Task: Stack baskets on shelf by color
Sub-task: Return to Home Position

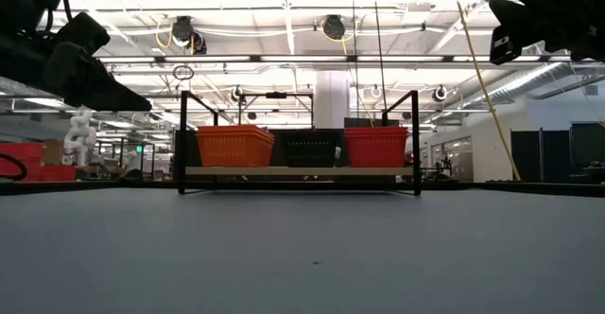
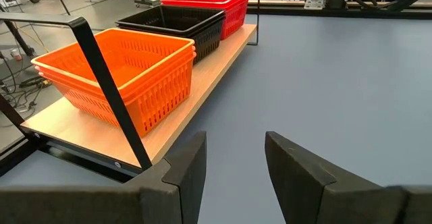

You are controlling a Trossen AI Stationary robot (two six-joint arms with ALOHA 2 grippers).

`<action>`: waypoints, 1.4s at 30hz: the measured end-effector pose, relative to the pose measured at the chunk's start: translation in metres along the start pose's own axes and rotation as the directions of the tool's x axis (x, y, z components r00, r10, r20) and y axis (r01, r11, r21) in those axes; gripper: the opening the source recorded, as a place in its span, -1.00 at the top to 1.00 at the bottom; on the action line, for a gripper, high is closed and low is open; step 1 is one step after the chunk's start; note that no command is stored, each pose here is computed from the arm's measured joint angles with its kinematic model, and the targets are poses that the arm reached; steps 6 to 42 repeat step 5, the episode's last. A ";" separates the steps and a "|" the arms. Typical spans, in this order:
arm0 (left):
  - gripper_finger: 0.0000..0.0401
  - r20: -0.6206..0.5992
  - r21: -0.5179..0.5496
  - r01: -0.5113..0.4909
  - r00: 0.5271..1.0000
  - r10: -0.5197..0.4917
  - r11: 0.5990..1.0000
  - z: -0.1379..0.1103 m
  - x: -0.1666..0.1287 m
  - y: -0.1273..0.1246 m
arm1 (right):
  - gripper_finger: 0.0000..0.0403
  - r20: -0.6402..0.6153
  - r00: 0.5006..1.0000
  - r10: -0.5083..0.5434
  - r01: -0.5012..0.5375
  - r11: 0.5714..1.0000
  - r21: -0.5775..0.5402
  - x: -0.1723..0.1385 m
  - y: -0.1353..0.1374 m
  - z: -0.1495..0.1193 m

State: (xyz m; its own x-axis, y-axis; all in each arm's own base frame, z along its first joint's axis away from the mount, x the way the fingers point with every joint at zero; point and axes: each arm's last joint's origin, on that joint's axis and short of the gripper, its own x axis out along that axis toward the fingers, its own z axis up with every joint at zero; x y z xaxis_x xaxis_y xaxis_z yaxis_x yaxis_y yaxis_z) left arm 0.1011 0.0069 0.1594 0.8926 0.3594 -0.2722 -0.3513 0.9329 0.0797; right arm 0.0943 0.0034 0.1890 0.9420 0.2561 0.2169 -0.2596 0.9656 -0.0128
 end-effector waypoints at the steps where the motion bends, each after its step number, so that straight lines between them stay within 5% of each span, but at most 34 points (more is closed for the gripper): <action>1: 0.24 0.000 0.000 0.000 1.000 0.000 1.000 0.000 0.000 0.000 | 0.40 0.000 1.000 0.000 0.000 1.000 0.000 0.000 0.000 0.000; 42: 0.24 0.000 0.000 0.000 1.000 0.000 1.000 0.000 0.000 0.000 | 0.40 0.000 1.000 0.000 0.000 1.000 0.000 0.000 0.000 0.000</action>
